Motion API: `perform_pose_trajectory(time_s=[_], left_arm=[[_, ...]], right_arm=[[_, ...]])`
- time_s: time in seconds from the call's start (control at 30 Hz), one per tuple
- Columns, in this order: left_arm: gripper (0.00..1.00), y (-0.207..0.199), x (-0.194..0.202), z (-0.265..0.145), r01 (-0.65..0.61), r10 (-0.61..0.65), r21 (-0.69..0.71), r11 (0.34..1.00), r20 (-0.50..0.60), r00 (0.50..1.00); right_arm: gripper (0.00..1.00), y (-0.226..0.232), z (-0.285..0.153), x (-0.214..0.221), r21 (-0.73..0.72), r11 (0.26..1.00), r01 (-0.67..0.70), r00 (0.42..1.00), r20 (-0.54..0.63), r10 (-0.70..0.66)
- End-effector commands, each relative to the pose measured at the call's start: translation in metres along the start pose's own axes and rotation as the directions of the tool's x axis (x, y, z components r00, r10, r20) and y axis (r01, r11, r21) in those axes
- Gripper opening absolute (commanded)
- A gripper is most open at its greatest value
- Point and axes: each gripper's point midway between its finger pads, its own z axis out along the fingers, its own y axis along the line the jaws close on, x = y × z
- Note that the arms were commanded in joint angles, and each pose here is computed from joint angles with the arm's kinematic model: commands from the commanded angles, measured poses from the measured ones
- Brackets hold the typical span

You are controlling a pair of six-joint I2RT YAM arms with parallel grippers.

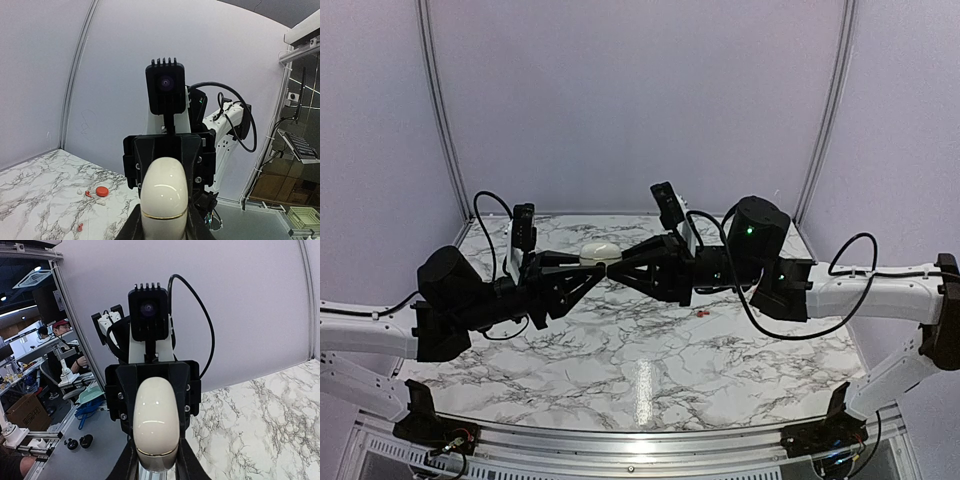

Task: Insert the wireless bluetooth earbuds into the charging case
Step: Pass from the right arm to the left, then open the charging case.

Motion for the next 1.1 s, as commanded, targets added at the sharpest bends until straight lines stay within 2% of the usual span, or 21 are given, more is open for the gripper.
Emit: perform_pose_trajectory(time_s=[0.0, 0.07, 0.17, 0.27, 0.37, 0.5, 0.7, 1.07], left_arm=[[0.17, -0.007, -0.021, -0.002, -0.037, 0.036, 0.013, 0.999, 0.056, 0.998], [0.15, -0.008, -0.02, -0.003, -0.046, 0.046, 0.013, 0.999, 0.053, 0.998], [0.13, -0.01, -0.016, -0.006, -0.063, 0.062, 0.026, 0.998, 0.035, 0.997], [0.09, -0.013, -0.007, -0.007, -0.076, 0.076, 0.044, 0.996, -0.004, 0.997], [0.06, -0.015, -0.002, -0.008, -0.087, 0.089, 0.058, 0.995, -0.028, 0.996], [0.04, -0.017, 0.005, -0.009, -0.089, 0.093, 0.075, 0.993, -0.059, 0.994], [0.04, -0.016, 0.009, -0.009, -0.087, 0.093, 0.074, 0.993, -0.08, 0.992], [0.01, -0.016, 0.016, -0.008, -0.093, 0.101, 0.082, 0.992, -0.105, 0.989]], right_arm=[[0.11, 0.01, -0.002, -0.012, -0.013, 1.0, 0.026, 0.999, 0.03, -0.026], [0.14, 0.01, -0.003, -0.013, -0.008, 0.999, 0.031, 0.999, 0.027, -0.03], [0.41, 0.007, -0.005, -0.014, 0.01, 1.0, 0.029, 0.999, 0.017, -0.029], [0.61, 0.003, -0.009, -0.016, 0.038, 0.999, 0.034, 0.999, 0.013, -0.035], [0.68, 0.001, -0.012, -0.019, 0.054, 0.998, 0.041, 0.999, 0.007, -0.042], [0.73, 0.0, -0.009, -0.02, 0.054, 0.997, 0.048, 0.999, -0.02, -0.047], [0.76, -0.007, -0.001, -0.019, 0.063, 0.997, 0.032, 0.999, -0.046, -0.03], [0.74, -0.033, -0.001, -0.019, 0.159, 0.987, -0.012, 0.998, -0.058, 0.021]])
